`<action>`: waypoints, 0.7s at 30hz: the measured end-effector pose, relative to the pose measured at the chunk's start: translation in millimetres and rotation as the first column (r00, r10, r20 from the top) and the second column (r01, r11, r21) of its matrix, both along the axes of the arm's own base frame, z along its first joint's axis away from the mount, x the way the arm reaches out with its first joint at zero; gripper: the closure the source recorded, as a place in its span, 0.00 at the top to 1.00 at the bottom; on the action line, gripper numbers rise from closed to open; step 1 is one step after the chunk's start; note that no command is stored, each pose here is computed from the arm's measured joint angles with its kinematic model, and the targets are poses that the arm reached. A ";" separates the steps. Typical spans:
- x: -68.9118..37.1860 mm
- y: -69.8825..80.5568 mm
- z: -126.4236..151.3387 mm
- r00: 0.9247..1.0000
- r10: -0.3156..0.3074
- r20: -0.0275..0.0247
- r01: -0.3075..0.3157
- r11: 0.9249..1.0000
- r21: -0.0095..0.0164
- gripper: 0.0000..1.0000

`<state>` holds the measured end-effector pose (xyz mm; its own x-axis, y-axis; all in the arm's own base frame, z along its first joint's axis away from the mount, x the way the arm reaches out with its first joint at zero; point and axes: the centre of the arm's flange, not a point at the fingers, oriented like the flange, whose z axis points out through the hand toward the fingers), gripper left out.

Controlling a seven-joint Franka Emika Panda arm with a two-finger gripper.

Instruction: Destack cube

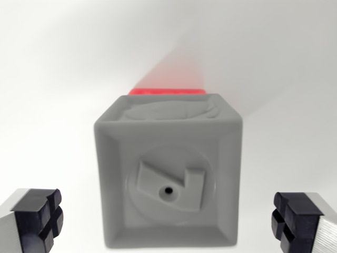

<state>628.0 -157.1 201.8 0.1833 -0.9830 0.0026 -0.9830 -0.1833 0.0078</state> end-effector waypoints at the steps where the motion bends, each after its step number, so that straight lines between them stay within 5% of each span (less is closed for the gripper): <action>1: -0.1 0.1 -4.4 1.000 0.000 0.000 0.000 1.000 0.000 1.00; 14: -0.3 0.0 -32.6 1.000 -0.002 0.001 0.002 1.000 0.000 1.00; 15: -0.2 0.0 -33.1 1.000 -0.002 0.001 0.002 1.000 0.000 0.00; 21: 0.1 -0.2 -33.0 1.000 -0.002 0.002 0.002 1.000 0.000 0.00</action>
